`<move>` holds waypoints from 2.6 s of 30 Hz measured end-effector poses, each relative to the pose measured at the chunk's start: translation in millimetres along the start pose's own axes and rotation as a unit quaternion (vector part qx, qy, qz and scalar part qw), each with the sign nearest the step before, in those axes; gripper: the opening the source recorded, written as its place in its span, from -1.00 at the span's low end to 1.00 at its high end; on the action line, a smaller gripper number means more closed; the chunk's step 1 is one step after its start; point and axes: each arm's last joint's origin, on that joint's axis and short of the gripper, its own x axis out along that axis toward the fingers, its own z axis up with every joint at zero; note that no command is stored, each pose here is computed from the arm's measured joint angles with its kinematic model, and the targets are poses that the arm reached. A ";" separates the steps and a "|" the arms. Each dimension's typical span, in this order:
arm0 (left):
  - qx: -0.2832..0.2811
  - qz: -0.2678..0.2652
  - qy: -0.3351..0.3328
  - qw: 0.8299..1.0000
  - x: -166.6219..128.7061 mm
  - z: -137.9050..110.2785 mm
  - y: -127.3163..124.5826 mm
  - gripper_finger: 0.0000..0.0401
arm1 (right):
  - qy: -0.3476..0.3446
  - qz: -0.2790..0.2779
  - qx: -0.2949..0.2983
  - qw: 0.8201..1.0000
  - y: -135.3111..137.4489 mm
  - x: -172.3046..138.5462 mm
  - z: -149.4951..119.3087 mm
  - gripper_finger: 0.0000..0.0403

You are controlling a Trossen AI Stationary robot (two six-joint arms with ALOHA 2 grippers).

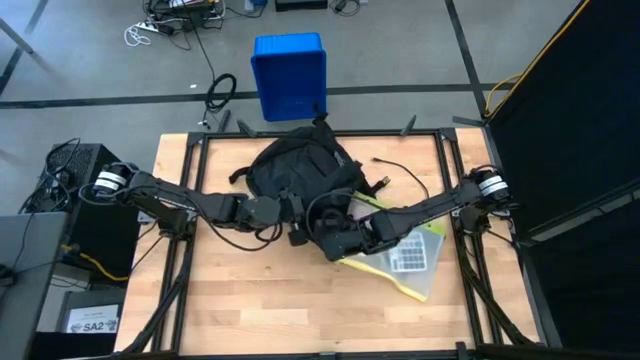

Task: Unpack backpack
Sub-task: Put the yellow zip bag into the backpack

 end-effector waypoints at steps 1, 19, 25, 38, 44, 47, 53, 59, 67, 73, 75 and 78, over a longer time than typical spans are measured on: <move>0.008 0.001 0.012 1.000 0.7 -4.9 -0.4 -1.00 | 0.001 -0.008 0.016 1.000 -2.7 -6.4 -0.7 0.01; 0.010 0.004 0.015 1.000 1.7 -8.4 -0.8 -1.00 | 0.204 0.247 0.181 0.930 7.5 -32.0 -47.8 0.38; 0.013 0.003 0.018 1.000 1.5 -9.2 -0.8 -1.00 | 0.163 0.282 0.211 0.921 24.6 -45.5 -37.5 0.59; 0.019 0.001 0.027 0.999 1.2 -11.1 -1.0 -1.00 | 0.201 0.205 0.277 0.917 82.4 -62.9 -47.8 0.45; 0.019 0.001 0.027 0.999 1.2 -11.2 -0.9 -1.00 | 0.223 0.184 0.277 0.917 112.2 -58.0 -55.5 0.31; 0.019 0.001 0.027 0.999 1.1 -11.2 -1.0 -1.00 | 0.257 0.175 0.257 0.915 128.9 -49.7 -59.2 0.23; 0.019 0.001 0.028 0.999 1.1 -11.4 -1.0 -1.00 | 0.337 0.082 0.201 0.916 129.4 -42.5 -65.7 0.07; 0.020 0.001 0.030 0.999 1.1 -11.7 -1.0 -1.00 | 0.363 0.039 0.177 0.914 127.6 -32.9 -70.7 -0.05; 0.022 0.000 0.032 0.999 1.1 -12.2 -1.0 -1.00 | 0.333 0.106 0.196 0.916 140.9 -32.8 -62.7 -0.12; 0.022 0.000 0.032 0.999 1.0 -12.3 -1.0 -1.00 | 0.349 0.131 0.188 0.909 140.3 -29.6 -61.8 -0.14; 0.022 0.000 0.032 0.999 1.0 -12.3 -1.0 -1.00 | 0.361 0.154 0.175 0.903 139.9 -27.5 -61.3 -0.08; 0.023 0.000 0.034 0.999 1.0 -12.6 -1.0 -1.00 | 0.349 0.181 0.189 0.900 143.0 -24.6 -56.6 0.09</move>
